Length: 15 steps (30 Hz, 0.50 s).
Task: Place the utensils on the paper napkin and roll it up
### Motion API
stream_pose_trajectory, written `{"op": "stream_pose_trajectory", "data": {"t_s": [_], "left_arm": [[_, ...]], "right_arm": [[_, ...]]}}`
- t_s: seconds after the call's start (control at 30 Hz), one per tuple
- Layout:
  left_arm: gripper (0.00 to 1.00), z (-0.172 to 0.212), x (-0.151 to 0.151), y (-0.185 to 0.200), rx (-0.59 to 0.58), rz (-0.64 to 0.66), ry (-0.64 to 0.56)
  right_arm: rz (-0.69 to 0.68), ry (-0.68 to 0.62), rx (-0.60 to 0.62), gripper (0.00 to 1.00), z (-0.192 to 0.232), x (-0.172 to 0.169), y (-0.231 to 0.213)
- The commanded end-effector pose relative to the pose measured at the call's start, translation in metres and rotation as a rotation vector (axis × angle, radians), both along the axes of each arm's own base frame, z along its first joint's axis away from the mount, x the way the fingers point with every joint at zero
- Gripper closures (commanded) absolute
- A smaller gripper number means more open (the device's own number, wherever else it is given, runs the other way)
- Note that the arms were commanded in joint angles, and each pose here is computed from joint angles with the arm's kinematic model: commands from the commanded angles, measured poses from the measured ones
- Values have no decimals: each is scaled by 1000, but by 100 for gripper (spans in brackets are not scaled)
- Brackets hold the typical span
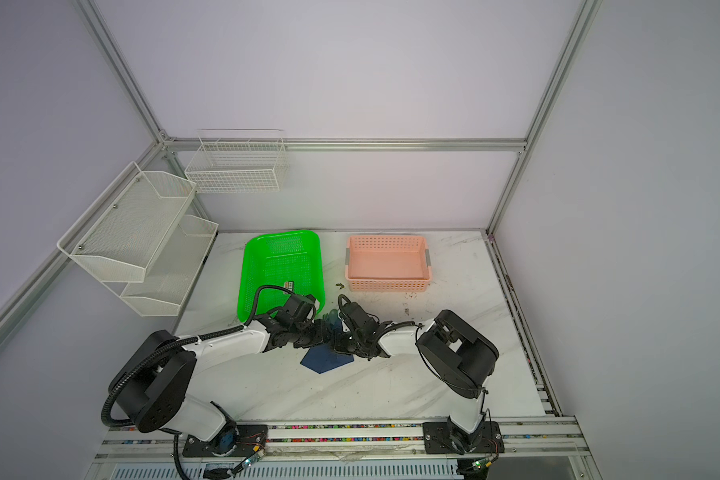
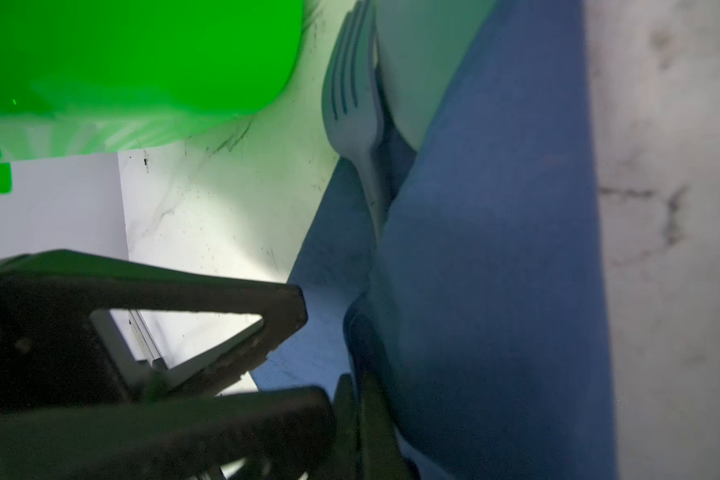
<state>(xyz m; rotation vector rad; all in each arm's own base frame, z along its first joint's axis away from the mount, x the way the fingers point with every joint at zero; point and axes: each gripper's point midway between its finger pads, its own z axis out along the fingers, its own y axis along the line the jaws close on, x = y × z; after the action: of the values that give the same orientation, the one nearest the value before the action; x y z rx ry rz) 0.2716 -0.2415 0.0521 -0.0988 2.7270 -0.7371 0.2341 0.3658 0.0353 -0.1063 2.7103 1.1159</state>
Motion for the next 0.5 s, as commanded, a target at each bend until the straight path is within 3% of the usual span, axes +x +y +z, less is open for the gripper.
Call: {"op": "stream_pose_trajectory", "data": {"t_s": [0.0,0.2,0.47], "left_arm": [[56,28,2,-26,-77,-37,-34],[45,43,9,-17,-44,-27,-101],[43,33,33,48,125,104,-98]], "right_arm": [[-11,-71,70,100,27,5,8],[-13,-67,64,100,25,1,3],[-26,-75,63,100,30,-2,-5]]}}
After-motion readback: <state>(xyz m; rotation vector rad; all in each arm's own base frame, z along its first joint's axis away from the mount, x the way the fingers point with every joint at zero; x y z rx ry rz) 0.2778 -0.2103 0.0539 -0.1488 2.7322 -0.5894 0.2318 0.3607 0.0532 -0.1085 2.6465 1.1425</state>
